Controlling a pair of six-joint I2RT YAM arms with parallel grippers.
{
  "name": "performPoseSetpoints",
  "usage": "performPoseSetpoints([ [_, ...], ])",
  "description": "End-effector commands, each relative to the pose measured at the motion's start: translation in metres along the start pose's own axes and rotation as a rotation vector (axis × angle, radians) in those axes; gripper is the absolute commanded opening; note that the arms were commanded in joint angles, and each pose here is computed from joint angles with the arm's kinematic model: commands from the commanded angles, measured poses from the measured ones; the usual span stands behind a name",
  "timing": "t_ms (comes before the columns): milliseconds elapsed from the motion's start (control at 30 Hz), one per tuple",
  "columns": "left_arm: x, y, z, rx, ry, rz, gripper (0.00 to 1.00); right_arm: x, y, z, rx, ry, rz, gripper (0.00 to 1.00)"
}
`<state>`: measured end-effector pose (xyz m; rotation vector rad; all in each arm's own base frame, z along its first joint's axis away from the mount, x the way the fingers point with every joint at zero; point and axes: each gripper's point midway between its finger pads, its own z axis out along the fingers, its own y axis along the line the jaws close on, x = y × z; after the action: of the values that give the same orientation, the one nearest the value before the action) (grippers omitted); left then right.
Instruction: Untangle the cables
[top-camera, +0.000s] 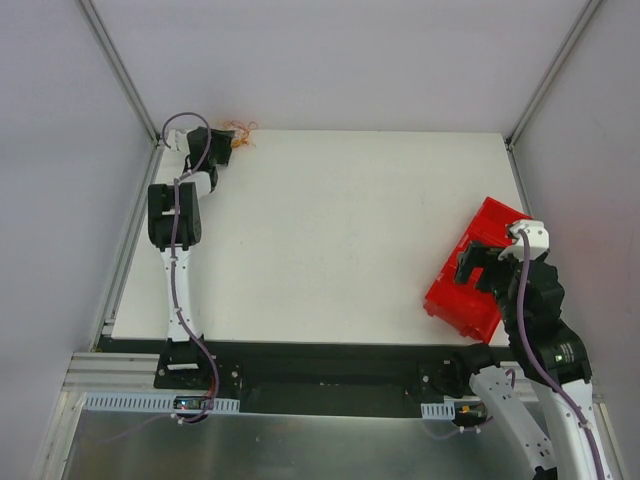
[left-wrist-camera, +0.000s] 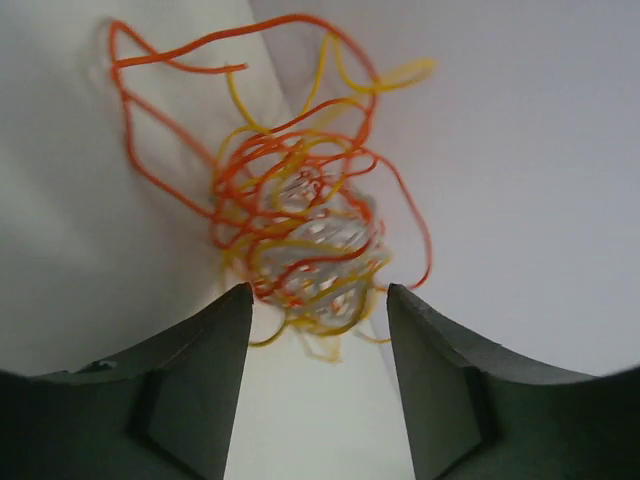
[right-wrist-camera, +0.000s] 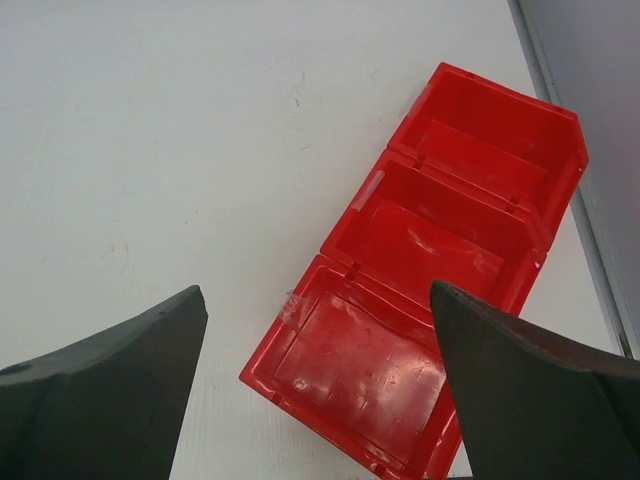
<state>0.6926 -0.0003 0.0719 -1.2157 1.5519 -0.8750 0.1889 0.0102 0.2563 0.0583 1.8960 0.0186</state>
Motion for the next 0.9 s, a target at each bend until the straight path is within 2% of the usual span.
performPoseSetpoints([
  [0, -0.01, 0.021, 0.002, -0.033, 0.081, -0.044, 0.44, 0.002, 0.01, 0.006, -0.036, 0.068, 0.003, 0.96],
  [100, -0.013, 0.014, -0.025, -0.041, 0.085, 0.034, 0.19, 0.012, 0.025, 0.011, -0.097, 0.154, 0.002, 0.96],
  [133, -0.014, -0.001, -0.038, -0.019, 0.101, 0.063, 0.05, 0.017, 0.036, 0.011, -0.157, 0.192, -0.007, 0.96],
  [167, -0.011, -0.008, -0.048, -0.009, 0.123, 0.097, 0.0, 0.02, 0.042, 0.011, -0.179, 0.209, 0.006, 0.96],
  [300, 0.008, -0.02, -0.107, -0.009, 0.222, 0.152, 0.0, 0.03, 0.065, 0.021, -0.24, 0.2, 0.103, 0.96],
  [367, 0.02, -0.019, -0.144, -0.004, 0.258, 0.163, 0.0, 0.037, 0.087, 0.026, -0.29, 0.239, 0.141, 0.96],
  [467, 0.048, 0.0, -0.199, 0.003, 0.306, 0.174, 0.0, 0.047, 0.121, 0.032, -0.335, 0.304, 0.099, 0.96],
  [500, 0.064, 0.009, -0.215, 0.013, 0.344, 0.171, 0.0, 0.047, 0.133, 0.033, -0.35, 0.307, 0.067, 0.96],
  [567, 0.095, 0.045, -0.252, -0.036, 0.425, 0.067, 0.0, 0.048, 0.156, 0.035, -0.372, 0.288, 0.031, 0.96],
  [600, 0.11, 0.047, -0.268, 0.006, 0.447, 0.024, 0.0, 0.052, 0.167, 0.035, -0.394, 0.296, 0.039, 0.96],
  [667, 0.153, 0.078, -0.309, -0.009, 0.528, -0.046, 0.0, 0.06, 0.194, 0.035, -0.491, 0.326, 0.109, 0.96],
  [800, 0.21, 0.088, -0.362, 0.062, 0.724, -0.07, 0.0, 0.087, 0.209, 0.032, -0.589, 0.39, 0.16, 0.96],
  [867, 0.236, 0.088, -0.388, 0.089, 0.828, -0.079, 0.0, 0.099, 0.202, 0.038, -0.552, 0.382, 0.167, 0.96],
])
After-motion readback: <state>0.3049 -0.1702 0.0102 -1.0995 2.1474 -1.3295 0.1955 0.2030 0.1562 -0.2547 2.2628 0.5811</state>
